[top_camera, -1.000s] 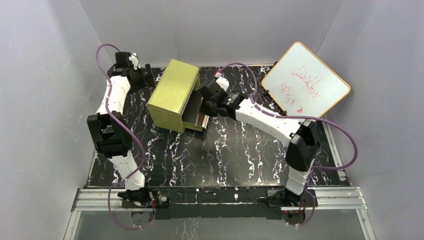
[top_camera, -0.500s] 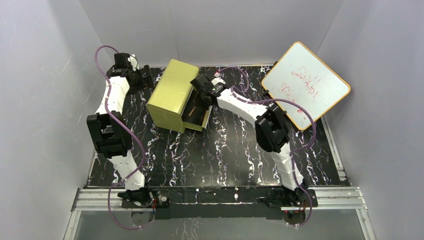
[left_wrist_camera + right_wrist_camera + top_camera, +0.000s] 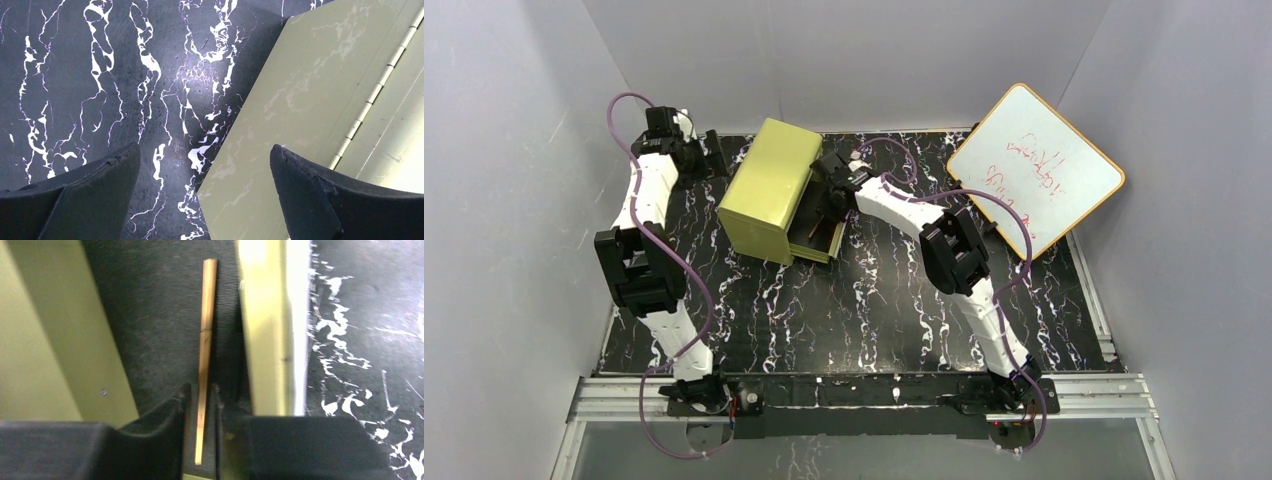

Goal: Organize the makeup

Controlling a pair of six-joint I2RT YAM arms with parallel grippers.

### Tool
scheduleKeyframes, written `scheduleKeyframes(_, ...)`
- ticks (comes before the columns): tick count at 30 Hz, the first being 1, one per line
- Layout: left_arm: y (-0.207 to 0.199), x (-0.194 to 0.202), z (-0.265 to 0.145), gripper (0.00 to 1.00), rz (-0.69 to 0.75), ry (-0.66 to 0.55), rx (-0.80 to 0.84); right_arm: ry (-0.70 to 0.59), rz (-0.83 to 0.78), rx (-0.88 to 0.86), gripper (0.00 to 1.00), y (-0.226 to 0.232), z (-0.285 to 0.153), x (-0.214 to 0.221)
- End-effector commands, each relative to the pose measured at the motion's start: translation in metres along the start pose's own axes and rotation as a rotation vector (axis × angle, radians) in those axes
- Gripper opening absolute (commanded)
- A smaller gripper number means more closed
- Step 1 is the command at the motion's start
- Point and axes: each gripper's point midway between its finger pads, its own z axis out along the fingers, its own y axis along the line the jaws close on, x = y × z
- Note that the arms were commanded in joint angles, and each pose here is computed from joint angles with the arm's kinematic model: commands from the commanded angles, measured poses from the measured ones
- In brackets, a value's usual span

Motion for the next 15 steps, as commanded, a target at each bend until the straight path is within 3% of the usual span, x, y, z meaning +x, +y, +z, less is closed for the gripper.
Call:
scheduleKeyframes(1,-0.002,-0.005,-0.013,0.99,-0.008,-0.019,0.019,-0.006,-0.041,-0.074,0.44,0.020,-0.006,-0.009)
scheduleKeyframes(2,-0.002,-0.005,-0.013,0.99,-0.009,-0.021,0.019,-0.007,-0.050,-0.083,0.55,0.022,-0.006,-0.010)
scheduleKeyframes(4,-0.002,-0.005,-0.013,0.99,-0.009,-0.019,0.022,-0.011,-0.063,-0.097,0.61,0.024,-0.008,-0.011)
scheduleKeyframes(15,-0.002,-0.005,-0.013,0.99,-0.014,-0.021,0.022,-0.117,-0.166,-0.148,0.58,0.045,-0.080,-0.058)
